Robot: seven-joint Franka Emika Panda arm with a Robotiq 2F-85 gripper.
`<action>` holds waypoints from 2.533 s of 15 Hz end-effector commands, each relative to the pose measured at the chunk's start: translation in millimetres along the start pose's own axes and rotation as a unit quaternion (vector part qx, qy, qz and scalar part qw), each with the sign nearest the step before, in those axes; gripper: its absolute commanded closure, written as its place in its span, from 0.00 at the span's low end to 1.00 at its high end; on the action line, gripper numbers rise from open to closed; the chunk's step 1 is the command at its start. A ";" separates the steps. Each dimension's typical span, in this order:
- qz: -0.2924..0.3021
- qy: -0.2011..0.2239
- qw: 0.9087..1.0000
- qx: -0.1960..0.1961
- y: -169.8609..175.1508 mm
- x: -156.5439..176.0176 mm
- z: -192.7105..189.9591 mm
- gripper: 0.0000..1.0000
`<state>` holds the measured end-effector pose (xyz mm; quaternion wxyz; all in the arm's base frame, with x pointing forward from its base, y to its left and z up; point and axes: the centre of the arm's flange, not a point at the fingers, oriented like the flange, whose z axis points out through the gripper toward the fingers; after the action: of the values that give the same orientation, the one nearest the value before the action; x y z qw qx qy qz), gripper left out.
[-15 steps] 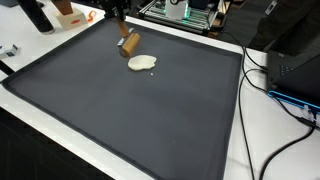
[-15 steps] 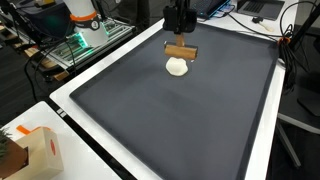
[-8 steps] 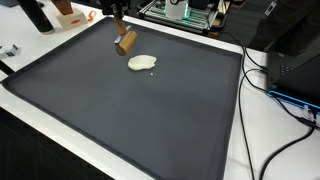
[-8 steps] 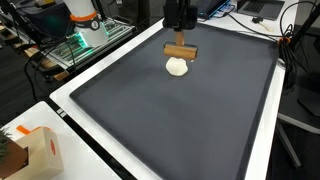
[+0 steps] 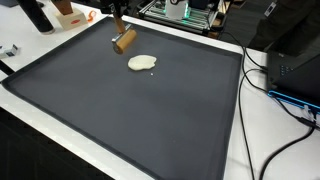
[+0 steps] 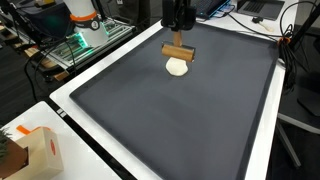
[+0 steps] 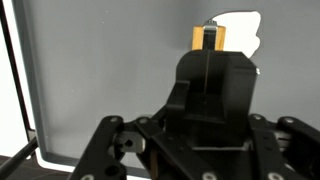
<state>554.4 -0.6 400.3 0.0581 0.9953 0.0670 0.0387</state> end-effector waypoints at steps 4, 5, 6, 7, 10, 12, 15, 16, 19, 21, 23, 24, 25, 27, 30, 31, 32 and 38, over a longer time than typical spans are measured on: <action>0.143 -0.077 0.983 -0.087 -11.5 0.9 -16.1 0.77; 0.159 -0.088 0.979 -0.095 -13.1 0.3 -16.6 0.77; 0.172 -0.096 0.975 -0.101 -14.9 -0.4 -16.2 0.77; 0.181 -0.104 0.972 -0.107 -16.8 -0.6 -15.7 0.77; 0.206 -0.121 0.963 -0.124 -24.4 0.2 -10.4 0.77; 0.217 -0.126 0.959 -0.135 -28.7 1.8 -6.3 0.77; 0.236 -0.132 0.949 -0.165 -34.4 4.0 2.1 0.77; 0.243 -0.135 0.944 -0.177 -35.4 4.6 4.9 0.77; 0.262 -0.141 0.929 -0.220 -38.8 5.5 14.5 0.77; 0.271 -0.144 0.921 -0.239 -41.0 6.6 20.3 0.77; 0.280 -0.146 0.914 -0.255 -43.3 8.1 26.3 0.77; 0.283 -0.147 0.911 -0.261 -44.2 9.1 28.7 0.77; 0.286 -0.148 0.908 -0.267 -45.3 10.6 31.8 0.77; 0.291 -0.150 0.903 -0.279 -47.6 12.6 38.5 0.77; 0.297 -0.150 0.896 -0.294 -51.1 15.5 45.9 0.77; 0.302 -0.148 0.892 -0.302 -52.3 16.8 48.1 0.77; 0.305 -0.148 0.890 -0.305 -53.5 17.9 49.8 0.77; 0.302 -0.142 0.886 -0.321 -64.3 26.1 56.2 0.77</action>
<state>570.2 54.5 337.4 0.3431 0.8989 -0.2626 -0.0726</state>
